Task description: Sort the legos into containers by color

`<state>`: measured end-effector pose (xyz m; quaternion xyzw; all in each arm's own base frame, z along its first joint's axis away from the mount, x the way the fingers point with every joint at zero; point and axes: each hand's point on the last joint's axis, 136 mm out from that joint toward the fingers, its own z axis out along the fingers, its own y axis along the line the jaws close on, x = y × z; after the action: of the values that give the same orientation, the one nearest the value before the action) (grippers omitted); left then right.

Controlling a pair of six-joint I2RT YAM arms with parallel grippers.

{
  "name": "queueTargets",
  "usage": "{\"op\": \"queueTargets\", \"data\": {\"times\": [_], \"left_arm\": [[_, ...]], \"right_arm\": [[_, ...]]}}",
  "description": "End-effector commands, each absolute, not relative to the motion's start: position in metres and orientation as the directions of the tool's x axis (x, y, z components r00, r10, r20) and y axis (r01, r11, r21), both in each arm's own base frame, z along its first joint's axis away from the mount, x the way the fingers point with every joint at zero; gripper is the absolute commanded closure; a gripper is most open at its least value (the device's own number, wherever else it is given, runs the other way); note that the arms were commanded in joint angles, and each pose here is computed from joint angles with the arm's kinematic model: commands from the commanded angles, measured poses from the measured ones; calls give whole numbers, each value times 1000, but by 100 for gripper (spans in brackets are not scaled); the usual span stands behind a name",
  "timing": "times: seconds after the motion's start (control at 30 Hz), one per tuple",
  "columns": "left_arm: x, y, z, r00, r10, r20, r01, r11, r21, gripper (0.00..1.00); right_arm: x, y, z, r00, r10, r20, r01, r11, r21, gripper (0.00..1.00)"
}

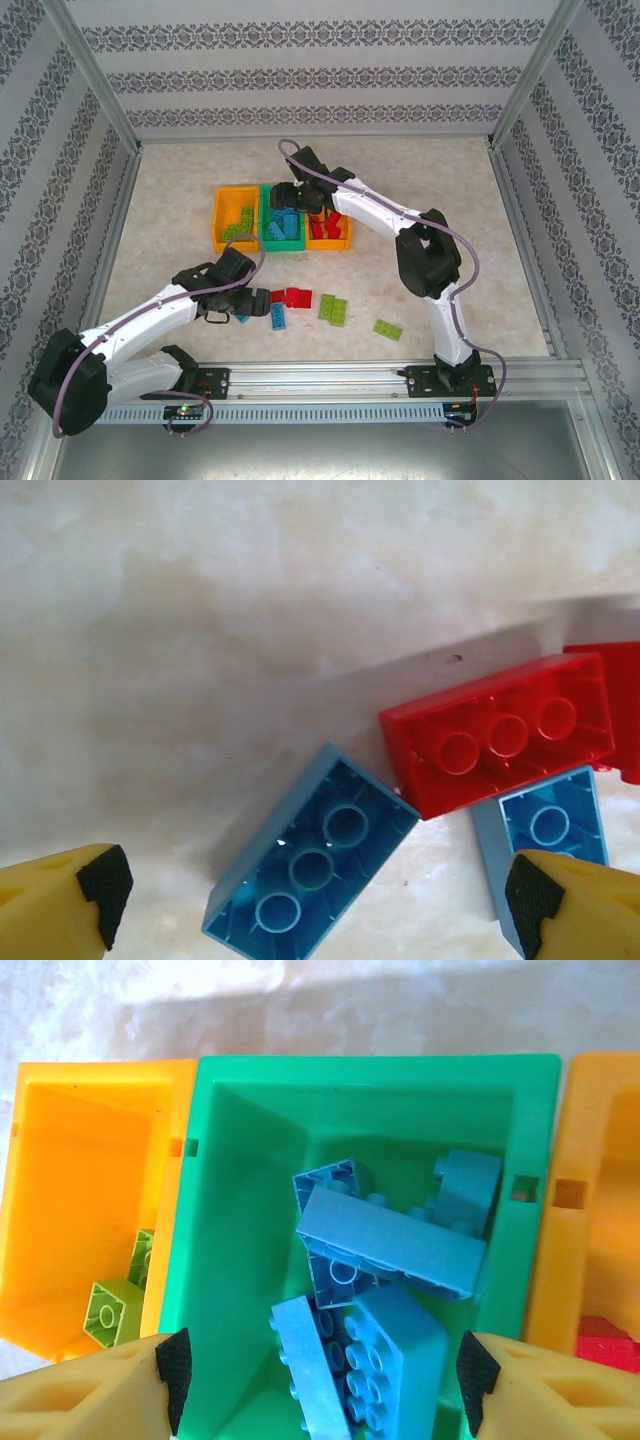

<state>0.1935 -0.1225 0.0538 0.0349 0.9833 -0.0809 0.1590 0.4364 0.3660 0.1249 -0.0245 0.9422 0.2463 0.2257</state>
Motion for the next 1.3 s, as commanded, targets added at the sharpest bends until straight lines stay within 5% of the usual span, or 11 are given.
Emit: {"op": "queueTargets", "data": {"times": [0.0, 0.4, 0.7, 0.97, 1.27], "left_arm": [[196, -125, 50, -939, 78, -334, 125, 984, -124, 8], [194, -124, 38, -953, 86, -290, 114, 990, -83, 14], [195, -125, 29, -960, 104, -259, 124, 990, -64, 35], [194, -125, 25, -963, 110, -245, 128, 990, -55, 36], [193, -124, 21, -969, 107, -225, 119, 992, -43, 60]], "right_arm": [[439, 354, 150, -881, 101, -461, -152, 865, 479, 26], [436, 333, 147, -884, 114, -454, -126, 876, 465, 24], [437, 323, 147, -882, 127, -453, -111, 879, 463, 23], [438, 316, 147, -882, 140, -450, -98, 879, 466, 22], [439, 313, 147, -881, 147, -450, -91, 880, 466, 22]]}}
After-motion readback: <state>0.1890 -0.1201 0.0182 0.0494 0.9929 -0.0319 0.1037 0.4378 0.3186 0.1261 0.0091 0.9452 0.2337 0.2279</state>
